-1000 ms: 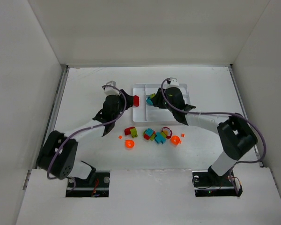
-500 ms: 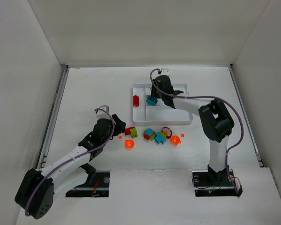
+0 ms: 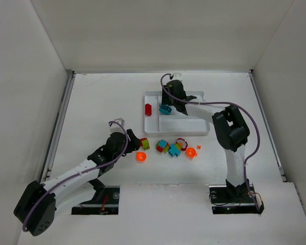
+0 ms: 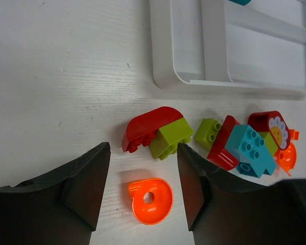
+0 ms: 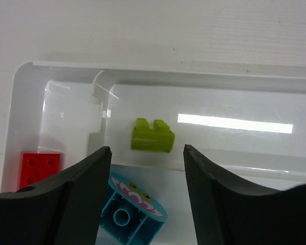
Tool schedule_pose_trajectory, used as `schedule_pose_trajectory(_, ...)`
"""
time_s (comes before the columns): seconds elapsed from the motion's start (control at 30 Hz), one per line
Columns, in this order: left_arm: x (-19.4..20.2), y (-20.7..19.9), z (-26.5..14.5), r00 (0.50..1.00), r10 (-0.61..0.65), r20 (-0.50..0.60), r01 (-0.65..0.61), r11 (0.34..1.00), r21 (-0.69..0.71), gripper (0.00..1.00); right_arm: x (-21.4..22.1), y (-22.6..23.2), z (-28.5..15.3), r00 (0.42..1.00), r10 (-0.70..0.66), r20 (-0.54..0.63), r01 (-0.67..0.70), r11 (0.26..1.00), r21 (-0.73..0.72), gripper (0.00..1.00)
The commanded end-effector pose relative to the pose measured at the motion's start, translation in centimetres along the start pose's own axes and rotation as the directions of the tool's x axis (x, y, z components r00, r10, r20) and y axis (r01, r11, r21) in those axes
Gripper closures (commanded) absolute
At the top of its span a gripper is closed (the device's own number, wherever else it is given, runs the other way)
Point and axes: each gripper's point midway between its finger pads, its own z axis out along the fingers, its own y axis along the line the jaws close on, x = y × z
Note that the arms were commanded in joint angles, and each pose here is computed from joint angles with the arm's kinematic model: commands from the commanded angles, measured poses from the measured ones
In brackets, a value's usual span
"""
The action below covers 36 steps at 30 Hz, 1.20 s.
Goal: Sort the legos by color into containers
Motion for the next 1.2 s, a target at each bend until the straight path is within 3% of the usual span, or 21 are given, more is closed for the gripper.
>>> schedule_pose_trajectory(0.0, 0.2, 0.1, 0.1, 1.0, 0.017, 0.001, -0.017, 1.0, -0.023, 0.48, -4.5, 0.3, -2.6, 0.994, 0.018, 0.109, -0.016, 1.0, -0.022, 0.32)
schedule_pose_trajectory(0.17, 0.1, 0.4, 0.6, 0.999, 0.041, 0.004, -0.04, 0.997, -0.059, 0.48, -5.3, -0.1, -8.1, 0.986, 0.04, 0.165, -0.029, 0.997, -0.066, 0.35)
schedule_pose_trajectory(0.23, -0.4, 0.4, 0.7, 0.999, 0.031, 0.016, -0.03, 0.997, -0.07, 0.5, -4.2, 1.1, -10.8, 0.982, 0.05, 0.181, -0.028, 0.992, -0.126, 0.43)
schedule_pose_trajectory(0.37, -1.6, -0.2, 1.0, 0.999, 0.011, 0.04, -0.009, 0.998, -0.064, 0.53, 1.4, 5.7, -15.9, 0.991, 0.059, 0.122, -0.018, 0.948, -0.317, 0.74)
schedule_pose_trajectory(0.47, -2.1, -0.3, 1.1, 0.999, 0.012, 0.044, -0.009, 0.998, -0.068, 0.56, 6.1, 9.6, -19.1, 0.999, 0.019, 0.051, 0.007, 0.893, -0.45, 0.79)
schedule_pose_trajectory(0.53, -2.5, -0.4, 0.9, 0.998, 0.007, 0.056, -0.003, 0.998, -0.063, 0.56, 8.5, 11.6, -20.9, 0.999, -0.018, 0.043, 0.038, 0.863, -0.504, 0.77)
schedule_pose_trajectory(0.73, -3.6, 0.2, 0.4, 0.995, -0.03, 0.091, 0.036, 0.997, -0.068, 0.57, 12.9, 14.8, -21.5, 0.997, -0.068, 0.025, 0.071, 0.836, -0.544, 0.48)
schedule_pose_trajectory(1.17, -3.3, 1.8, -0.1, 0.995, -0.043, 0.086, 0.052, 0.993, -0.106, 0.57, 14.5, 16.9, -18.6, 0.99, -0.141, -0.008, 0.119, 0.868, -0.481, 0.42)
